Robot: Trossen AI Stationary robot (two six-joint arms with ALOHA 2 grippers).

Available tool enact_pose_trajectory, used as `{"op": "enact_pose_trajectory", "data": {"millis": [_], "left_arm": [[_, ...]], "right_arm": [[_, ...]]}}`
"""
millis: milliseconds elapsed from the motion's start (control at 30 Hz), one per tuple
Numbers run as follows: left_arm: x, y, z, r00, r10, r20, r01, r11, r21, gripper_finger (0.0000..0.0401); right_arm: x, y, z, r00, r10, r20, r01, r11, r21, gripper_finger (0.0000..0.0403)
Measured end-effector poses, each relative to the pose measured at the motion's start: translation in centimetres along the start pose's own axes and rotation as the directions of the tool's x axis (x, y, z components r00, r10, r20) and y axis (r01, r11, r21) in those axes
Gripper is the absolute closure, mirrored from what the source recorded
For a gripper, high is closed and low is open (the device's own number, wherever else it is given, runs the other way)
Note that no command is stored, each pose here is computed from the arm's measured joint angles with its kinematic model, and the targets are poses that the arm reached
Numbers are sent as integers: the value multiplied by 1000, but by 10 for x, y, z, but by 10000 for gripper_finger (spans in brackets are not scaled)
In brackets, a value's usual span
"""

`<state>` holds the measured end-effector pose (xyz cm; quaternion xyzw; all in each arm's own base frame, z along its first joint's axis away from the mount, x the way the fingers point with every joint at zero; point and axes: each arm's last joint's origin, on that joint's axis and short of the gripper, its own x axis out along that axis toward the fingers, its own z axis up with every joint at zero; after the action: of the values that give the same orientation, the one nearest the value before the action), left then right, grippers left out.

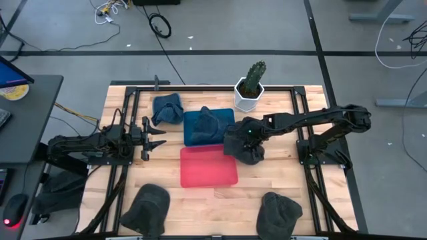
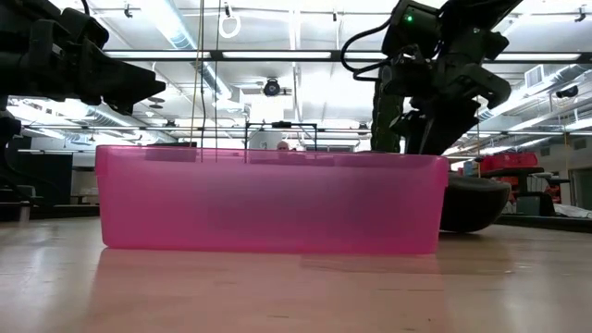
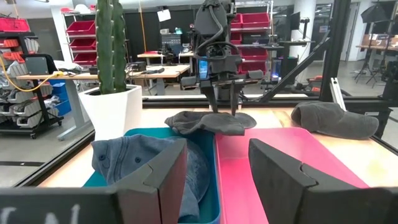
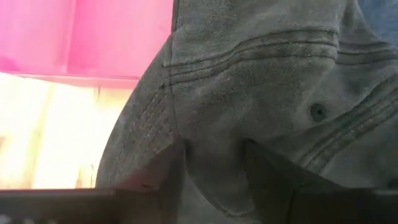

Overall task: Pick & Place hat
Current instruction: Put the top black cap into the pink bin

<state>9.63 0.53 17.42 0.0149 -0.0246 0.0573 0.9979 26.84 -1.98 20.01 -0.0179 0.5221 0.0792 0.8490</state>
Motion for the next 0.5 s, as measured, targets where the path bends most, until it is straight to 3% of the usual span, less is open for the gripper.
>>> {"op": "enact_pose_trajectory", "data": {"millis": [233, 500], "left_arm": [[0, 0, 0, 1000, 0, 0, 0, 1000, 0, 222], [0, 0, 0, 1000, 0, 0, 0, 1000, 0, 222]], "right_arm": [[0, 1, -4, 999, 3, -44, -4, 1000, -7, 382], [-6, 1, -10, 995, -44, -94, 43, 999, -19, 395]]}}
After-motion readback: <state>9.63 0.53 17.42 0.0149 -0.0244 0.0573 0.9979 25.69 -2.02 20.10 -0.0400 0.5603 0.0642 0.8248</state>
